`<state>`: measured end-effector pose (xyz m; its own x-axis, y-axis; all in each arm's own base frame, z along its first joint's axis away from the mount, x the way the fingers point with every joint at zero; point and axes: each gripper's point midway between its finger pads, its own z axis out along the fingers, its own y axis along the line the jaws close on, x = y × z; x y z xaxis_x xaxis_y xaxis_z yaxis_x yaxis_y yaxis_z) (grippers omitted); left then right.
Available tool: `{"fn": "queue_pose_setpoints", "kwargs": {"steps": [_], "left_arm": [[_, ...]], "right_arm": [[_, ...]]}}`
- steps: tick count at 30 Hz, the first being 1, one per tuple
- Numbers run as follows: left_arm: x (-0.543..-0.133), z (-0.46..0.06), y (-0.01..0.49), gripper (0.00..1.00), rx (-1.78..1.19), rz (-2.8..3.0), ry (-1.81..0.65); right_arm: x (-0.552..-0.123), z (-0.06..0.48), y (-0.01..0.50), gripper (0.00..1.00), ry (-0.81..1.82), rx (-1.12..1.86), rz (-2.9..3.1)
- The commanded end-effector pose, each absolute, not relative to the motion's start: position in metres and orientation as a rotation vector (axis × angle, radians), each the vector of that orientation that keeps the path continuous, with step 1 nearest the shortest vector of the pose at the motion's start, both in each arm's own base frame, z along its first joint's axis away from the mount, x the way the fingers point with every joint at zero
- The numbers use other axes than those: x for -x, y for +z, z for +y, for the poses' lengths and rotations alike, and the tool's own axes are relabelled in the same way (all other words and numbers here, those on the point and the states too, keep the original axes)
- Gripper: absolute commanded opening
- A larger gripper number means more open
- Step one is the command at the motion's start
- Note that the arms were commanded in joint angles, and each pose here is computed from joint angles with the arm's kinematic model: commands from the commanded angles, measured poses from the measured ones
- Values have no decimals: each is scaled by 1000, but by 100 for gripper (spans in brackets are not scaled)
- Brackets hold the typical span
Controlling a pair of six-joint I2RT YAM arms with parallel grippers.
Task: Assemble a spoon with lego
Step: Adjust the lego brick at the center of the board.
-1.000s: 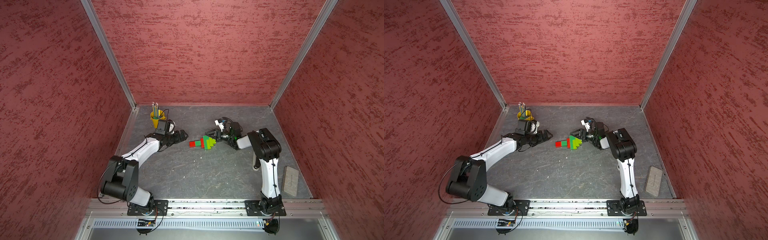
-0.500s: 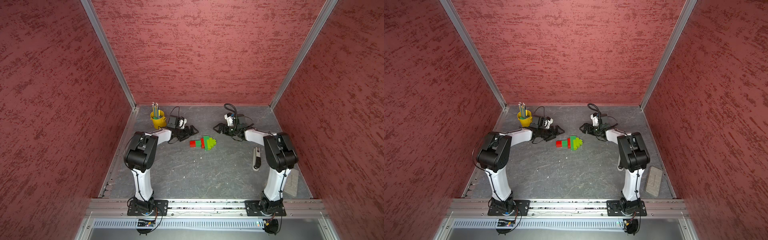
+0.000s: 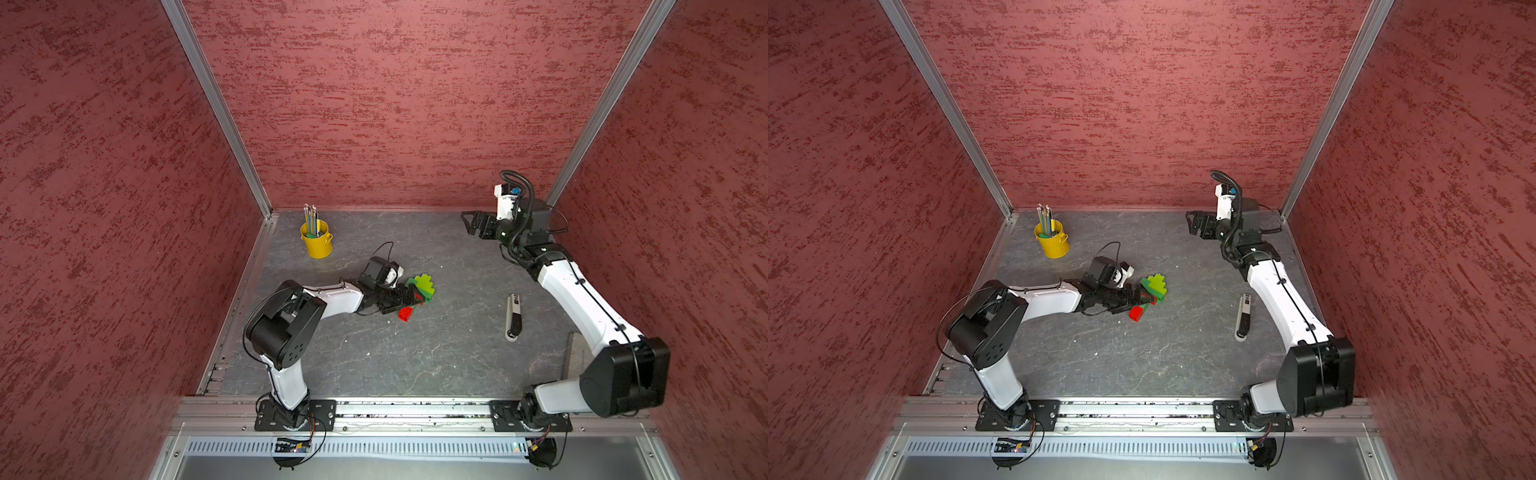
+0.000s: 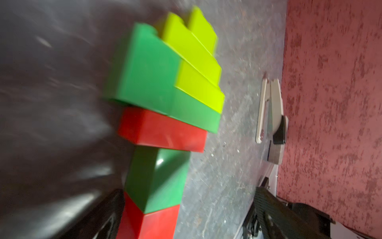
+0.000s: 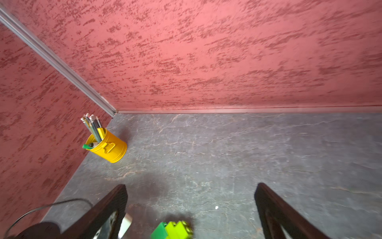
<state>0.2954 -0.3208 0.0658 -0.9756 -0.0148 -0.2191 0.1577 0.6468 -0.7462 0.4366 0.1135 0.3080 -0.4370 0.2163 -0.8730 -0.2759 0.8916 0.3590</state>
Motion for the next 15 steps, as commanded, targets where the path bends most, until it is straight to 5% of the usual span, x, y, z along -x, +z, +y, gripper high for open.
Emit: {"fn": "queue_pose_setpoints", "kwargs": {"steps": [1,5,9,15], "left_arm": [[-291,-332,78,100,-134,2653,-1240],[-283,-348,79,100,-182,2679,-1267],[-292,-304,99,100,-85,2620,-1160],[-337,-135,151,100,129,2289,-722]], "right_arm": [[-429,96,293,99,458,-2,1984],[-421,87,289,99,418,-22,1992],[-410,69,285,99,355,-74,1970],[-393,11,252,99,101,-247,1787]]}}
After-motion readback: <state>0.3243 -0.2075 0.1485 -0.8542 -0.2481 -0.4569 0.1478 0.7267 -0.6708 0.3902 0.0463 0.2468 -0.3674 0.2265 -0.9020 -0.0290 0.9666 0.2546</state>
